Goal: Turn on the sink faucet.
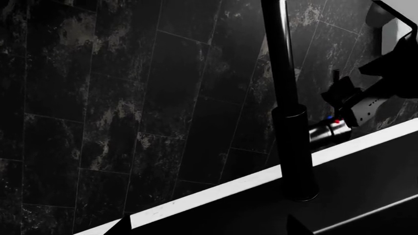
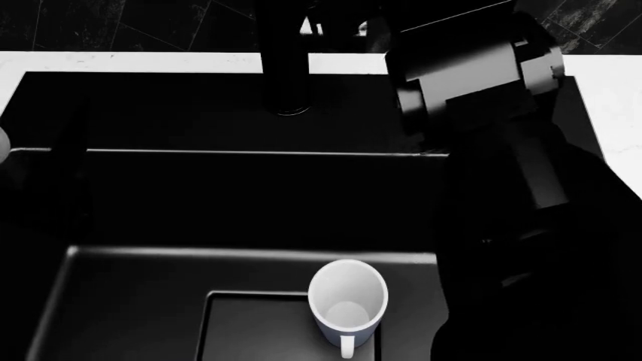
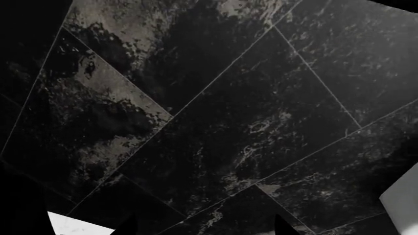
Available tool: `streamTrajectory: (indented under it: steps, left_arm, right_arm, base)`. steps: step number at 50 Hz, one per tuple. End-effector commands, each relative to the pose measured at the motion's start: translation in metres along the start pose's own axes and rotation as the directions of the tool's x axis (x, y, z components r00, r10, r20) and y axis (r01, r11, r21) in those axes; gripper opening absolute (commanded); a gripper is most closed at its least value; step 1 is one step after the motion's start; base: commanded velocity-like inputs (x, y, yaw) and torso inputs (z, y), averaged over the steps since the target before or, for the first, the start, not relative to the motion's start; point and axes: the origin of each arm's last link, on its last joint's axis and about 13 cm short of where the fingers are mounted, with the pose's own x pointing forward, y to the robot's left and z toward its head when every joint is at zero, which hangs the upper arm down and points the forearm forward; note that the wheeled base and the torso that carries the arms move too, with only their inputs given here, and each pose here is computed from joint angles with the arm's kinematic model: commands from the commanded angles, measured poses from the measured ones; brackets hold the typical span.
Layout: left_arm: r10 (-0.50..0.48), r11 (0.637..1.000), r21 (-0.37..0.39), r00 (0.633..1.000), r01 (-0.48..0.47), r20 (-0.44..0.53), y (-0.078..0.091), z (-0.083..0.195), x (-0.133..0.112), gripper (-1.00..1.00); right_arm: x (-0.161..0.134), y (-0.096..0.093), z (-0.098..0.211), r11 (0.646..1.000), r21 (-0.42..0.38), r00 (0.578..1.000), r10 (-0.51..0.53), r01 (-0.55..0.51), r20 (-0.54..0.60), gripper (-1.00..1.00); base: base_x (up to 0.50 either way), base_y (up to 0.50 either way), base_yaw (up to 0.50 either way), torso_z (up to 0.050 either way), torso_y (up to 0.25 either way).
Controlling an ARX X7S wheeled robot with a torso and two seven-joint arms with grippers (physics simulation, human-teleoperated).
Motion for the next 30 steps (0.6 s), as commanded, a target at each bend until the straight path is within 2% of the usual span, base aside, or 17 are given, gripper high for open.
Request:
streamTrajectory:
  steps: [1,5,9,13,17,20,24,25,30]
  left_arm:
    - [-0.026,0.999,-0.041,0.999,0.027,0.035,-0.001,0.003,-0.002,1.00]
    - [-0.025,0.999,-0.039,0.999,0.027,0.036,-0.002,0.004,-0.005,1.00]
    - [-0.022,0.999,-0.036,0.999,0.023,0.036,-0.003,0.005,-0.006,1.00]
    - [-0.027,0.999,-0.030,0.999,0.028,0.030,-0.005,0.003,-0.007,1.00]
    - [-0.027,0.999,-0.030,1.000,0.027,0.014,-0.006,-0.002,-0.008,1.00]
    - [-0.028,0.999,-0.030,1.000,0.028,0.007,-0.006,-0.004,-0.005,1.00]
    - [-0.030,0.999,-0.035,1.000,0.030,0.000,-0.007,-0.007,-0.004,1.00]
    - [-0.029,0.999,-0.036,1.000,0.029,-0.002,-0.007,-0.007,-0.005,1.00]
    - [-0.029,0.999,-0.044,1.000,0.029,-0.002,-0.007,-0.007,-0.006,1.00]
  right_arm:
    - [-0.002,-0.014,0.003,0.997,0.045,0.998,-0.058,0.057,0.013,1.00]
    - [-0.001,-0.026,-0.015,0.988,0.089,0.991,-0.122,0.125,-0.047,1.00]
    - [-0.002,-0.035,-0.027,0.976,0.155,0.986,-0.142,0.154,-0.086,1.00]
    - [-0.003,-0.041,-0.029,0.967,0.189,0.984,-0.159,0.172,-0.084,1.00]
    - [-0.006,-0.055,-0.030,0.942,0.264,0.978,-0.191,0.207,-0.085,1.00]
    - [-0.006,-0.057,-0.025,0.947,0.264,0.983,-0.177,0.184,-0.048,1.00]
    - [-0.009,-0.059,0.001,0.959,0.266,0.991,-0.121,0.102,0.055,1.00]
    - [-0.013,-0.057,0.001,0.958,0.276,0.993,-0.101,0.082,0.056,1.00]
    - [-0.050,-0.044,0.020,0.965,0.262,0.977,-0.060,0.005,0.206,1.00]
  base:
    - [0.00,0.00,0.00,0.000,0.000]
    - [0.00,0.00,0.00,0.000,0.000]
    - [0.00,0.00,0.00,0.000,0.000]
    - [0.00,0.00,0.00,0.000,0.000]
    - [0.00,0.00,0.00,0.000,0.000]
    - [0.00,0.00,0.00,0.000,0.000]
    - [0.00,0.00,0.00,0.000,0.000]
    - [0.00,0.00,0.00,0.000,0.000]
    - [0.00,0.00,0.00,0.000,0.000]
